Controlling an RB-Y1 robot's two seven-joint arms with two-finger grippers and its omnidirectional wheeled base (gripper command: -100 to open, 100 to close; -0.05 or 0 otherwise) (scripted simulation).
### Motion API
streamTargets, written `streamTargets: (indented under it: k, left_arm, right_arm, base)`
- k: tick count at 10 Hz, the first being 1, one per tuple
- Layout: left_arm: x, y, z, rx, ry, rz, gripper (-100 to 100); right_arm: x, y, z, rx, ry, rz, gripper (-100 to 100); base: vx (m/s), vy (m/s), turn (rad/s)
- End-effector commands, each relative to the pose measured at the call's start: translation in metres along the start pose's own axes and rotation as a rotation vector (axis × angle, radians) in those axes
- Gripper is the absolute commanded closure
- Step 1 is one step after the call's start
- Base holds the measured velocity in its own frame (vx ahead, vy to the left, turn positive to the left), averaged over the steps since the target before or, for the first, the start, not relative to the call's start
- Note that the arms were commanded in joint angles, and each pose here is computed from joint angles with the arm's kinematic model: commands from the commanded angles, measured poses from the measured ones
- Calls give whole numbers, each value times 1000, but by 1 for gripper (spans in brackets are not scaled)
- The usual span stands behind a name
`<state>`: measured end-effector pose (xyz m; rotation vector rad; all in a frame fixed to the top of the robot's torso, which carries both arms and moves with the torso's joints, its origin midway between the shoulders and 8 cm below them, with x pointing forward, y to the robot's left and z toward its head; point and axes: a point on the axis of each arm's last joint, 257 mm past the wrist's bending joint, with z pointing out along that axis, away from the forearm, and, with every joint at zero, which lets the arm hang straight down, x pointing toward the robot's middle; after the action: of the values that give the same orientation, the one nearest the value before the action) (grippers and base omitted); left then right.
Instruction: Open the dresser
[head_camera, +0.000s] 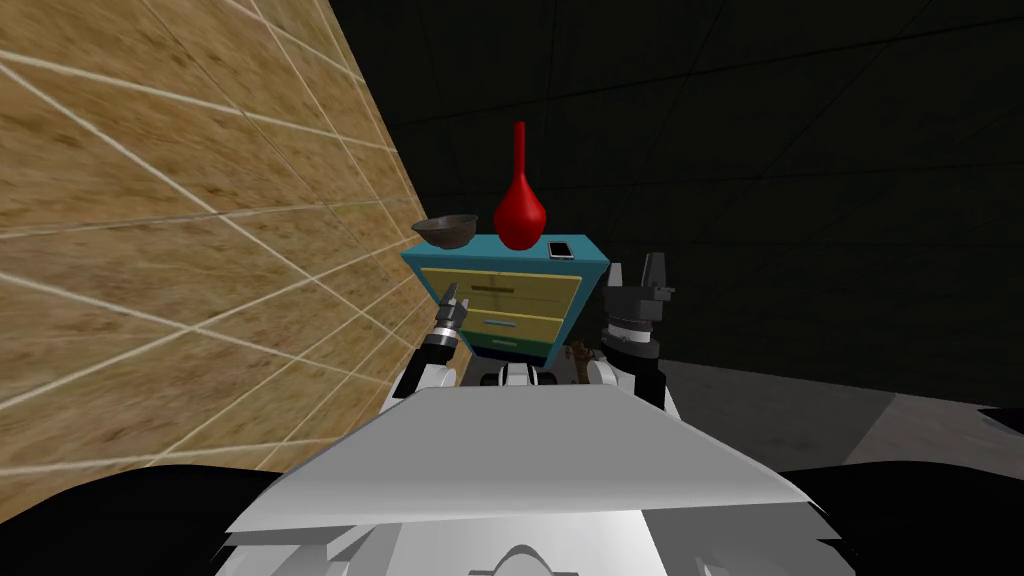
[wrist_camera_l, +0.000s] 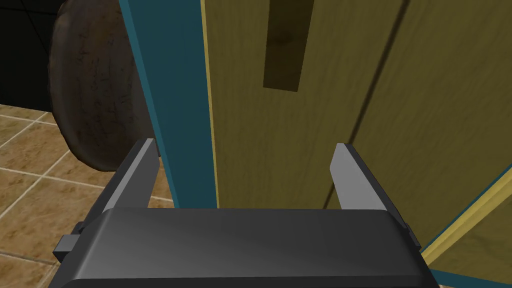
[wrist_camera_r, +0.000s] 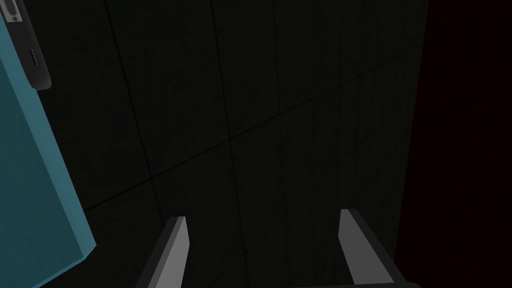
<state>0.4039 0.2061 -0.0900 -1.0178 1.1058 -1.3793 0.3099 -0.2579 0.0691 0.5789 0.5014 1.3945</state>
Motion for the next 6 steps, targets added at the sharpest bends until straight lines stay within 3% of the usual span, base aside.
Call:
streamTargets:
  k: [1, 4, 6]
  left_arm:
    - [5, 12, -2, -51, 19, -2, -100]
    - [13, 29, -4, -117, 44, -2, -100]
    - [12, 21, -6, -108, 39, -2, -100]
  right_arm:
    - [0, 0, 0, 0, 0, 0, 0]
    - [0, 0, 0, 0, 0, 0, 0]
    - [0, 0, 0, 0, 0, 0, 0]
  base:
    - [25, 0, -47]
    - [31, 2, -82]
    - [54, 0, -7]
